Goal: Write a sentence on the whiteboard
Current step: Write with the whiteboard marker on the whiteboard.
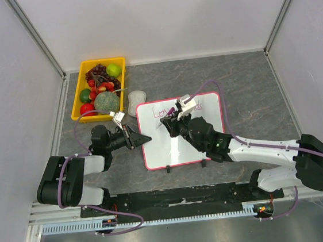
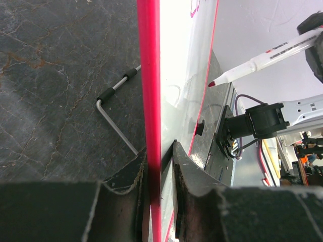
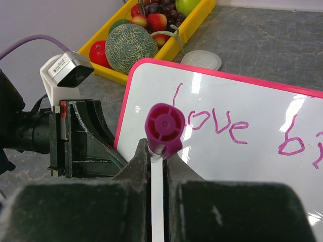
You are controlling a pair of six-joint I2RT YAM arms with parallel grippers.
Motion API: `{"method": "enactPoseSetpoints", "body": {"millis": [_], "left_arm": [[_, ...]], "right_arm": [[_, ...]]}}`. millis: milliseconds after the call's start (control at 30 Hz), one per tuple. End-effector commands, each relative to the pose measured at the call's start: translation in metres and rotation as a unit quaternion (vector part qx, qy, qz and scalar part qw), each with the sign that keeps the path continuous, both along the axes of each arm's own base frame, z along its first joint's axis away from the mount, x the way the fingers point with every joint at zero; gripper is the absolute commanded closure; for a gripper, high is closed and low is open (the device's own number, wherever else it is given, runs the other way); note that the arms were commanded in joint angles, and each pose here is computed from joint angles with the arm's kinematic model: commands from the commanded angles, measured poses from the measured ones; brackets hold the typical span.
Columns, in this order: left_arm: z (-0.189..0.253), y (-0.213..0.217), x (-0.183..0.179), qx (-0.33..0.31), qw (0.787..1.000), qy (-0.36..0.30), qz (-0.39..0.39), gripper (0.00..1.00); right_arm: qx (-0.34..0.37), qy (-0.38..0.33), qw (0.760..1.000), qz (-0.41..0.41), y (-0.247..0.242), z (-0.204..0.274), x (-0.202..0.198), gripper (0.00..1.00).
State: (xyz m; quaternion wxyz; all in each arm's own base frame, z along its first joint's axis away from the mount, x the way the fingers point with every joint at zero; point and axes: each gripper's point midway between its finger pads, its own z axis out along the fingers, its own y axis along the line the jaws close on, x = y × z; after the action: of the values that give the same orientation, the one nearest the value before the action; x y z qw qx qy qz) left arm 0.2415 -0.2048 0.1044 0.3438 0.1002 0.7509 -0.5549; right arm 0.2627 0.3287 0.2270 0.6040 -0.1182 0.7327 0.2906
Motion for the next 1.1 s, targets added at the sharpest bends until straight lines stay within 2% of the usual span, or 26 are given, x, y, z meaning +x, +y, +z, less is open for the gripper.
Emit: {"method": "enactPoseSetpoints", "body": {"millis": [0,1067], "left_arm": [[-0.002,0.002,0.005,0.015,0.999,-0.029,0.008,0.98],[-0.002,0.002,0.005,0.015,0.999,-0.028,0.009,0.98]], "right_arm": [[0.044,-0.022,0.999,-0.02,0.007,0.028,0.008,1.0],[0.004,0.016,1.0,-0.013,0.0,-0.024,-0.001,1.0]]}}
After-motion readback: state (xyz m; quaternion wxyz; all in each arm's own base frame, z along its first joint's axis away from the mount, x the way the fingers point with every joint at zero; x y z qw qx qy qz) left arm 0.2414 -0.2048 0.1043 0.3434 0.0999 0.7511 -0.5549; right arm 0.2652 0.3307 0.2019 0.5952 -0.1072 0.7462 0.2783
